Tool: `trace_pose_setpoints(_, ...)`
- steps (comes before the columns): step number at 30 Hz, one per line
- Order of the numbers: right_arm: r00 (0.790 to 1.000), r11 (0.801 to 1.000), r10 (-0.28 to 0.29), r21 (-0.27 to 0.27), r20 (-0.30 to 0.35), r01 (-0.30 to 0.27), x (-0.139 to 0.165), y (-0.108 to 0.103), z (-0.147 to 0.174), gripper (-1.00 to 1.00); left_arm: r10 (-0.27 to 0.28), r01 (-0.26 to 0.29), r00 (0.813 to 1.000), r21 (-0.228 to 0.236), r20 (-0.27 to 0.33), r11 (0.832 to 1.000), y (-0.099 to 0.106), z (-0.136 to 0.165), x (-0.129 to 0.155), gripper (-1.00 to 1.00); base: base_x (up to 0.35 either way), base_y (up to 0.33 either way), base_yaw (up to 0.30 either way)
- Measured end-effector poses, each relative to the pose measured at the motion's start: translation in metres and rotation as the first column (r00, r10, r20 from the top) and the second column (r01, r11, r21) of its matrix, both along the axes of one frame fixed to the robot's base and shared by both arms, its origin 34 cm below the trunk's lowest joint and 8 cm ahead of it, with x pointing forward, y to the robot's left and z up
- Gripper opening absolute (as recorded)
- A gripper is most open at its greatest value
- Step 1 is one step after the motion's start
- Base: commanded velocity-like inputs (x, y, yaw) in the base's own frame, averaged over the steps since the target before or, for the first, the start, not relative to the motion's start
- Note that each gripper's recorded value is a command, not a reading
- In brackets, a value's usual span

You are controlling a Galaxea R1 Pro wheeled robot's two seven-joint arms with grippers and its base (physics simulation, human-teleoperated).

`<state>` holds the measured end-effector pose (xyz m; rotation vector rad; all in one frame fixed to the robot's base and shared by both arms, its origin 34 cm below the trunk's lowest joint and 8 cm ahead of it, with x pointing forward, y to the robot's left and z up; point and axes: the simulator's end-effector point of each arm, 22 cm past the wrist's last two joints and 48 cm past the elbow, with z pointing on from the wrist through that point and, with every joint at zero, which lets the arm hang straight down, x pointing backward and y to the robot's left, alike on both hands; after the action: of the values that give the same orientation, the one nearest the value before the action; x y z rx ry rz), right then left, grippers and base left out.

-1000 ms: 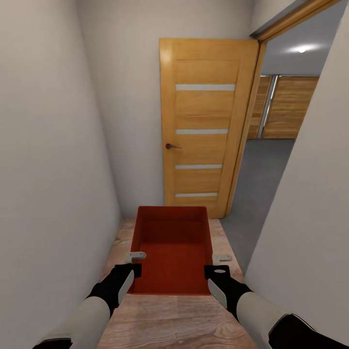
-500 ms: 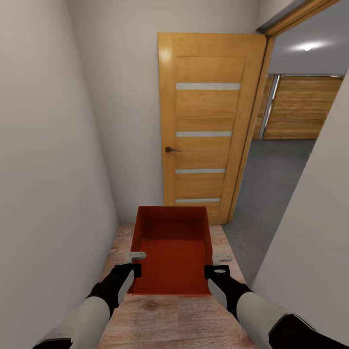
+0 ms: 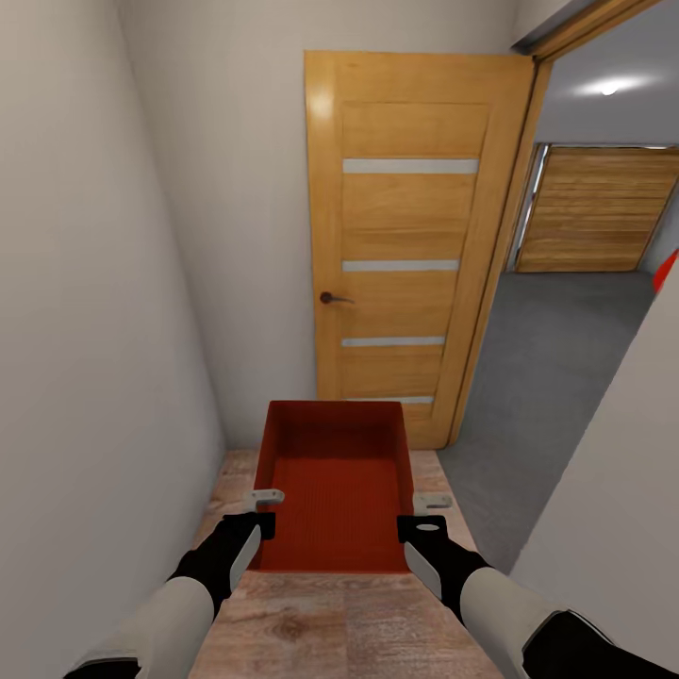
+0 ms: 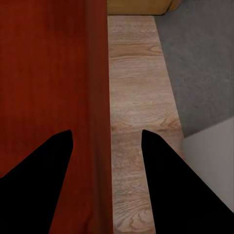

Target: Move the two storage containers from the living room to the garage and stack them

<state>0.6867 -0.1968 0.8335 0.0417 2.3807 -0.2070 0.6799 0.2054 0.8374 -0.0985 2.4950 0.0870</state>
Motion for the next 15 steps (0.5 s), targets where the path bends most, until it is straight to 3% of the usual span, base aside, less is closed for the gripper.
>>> trace_pose_setpoints(10, 1.000, 1.000, 0.000, 0.001, 0.001, 0.000, 0.0007, -0.0002, 0.0002, -1.00, 0.001, -0.001, 1.000, 0.000, 0.001, 1.000, -0.0003, 0.0003, 0.0005, -1.00, 0.018, 0.000, -0.002)
trace_pose_setpoints(15, 1.000, 1.000, 0.000, 0.001, 0.000, 0.000, 0.0002, 0.0000, -0.0002, -1.00, 0.001, -0.001, 1.000, 0.000, 0.000, 1.000, -0.0001, 0.0000, 0.0003, -1.00, 0.000, 0.000, -0.145)
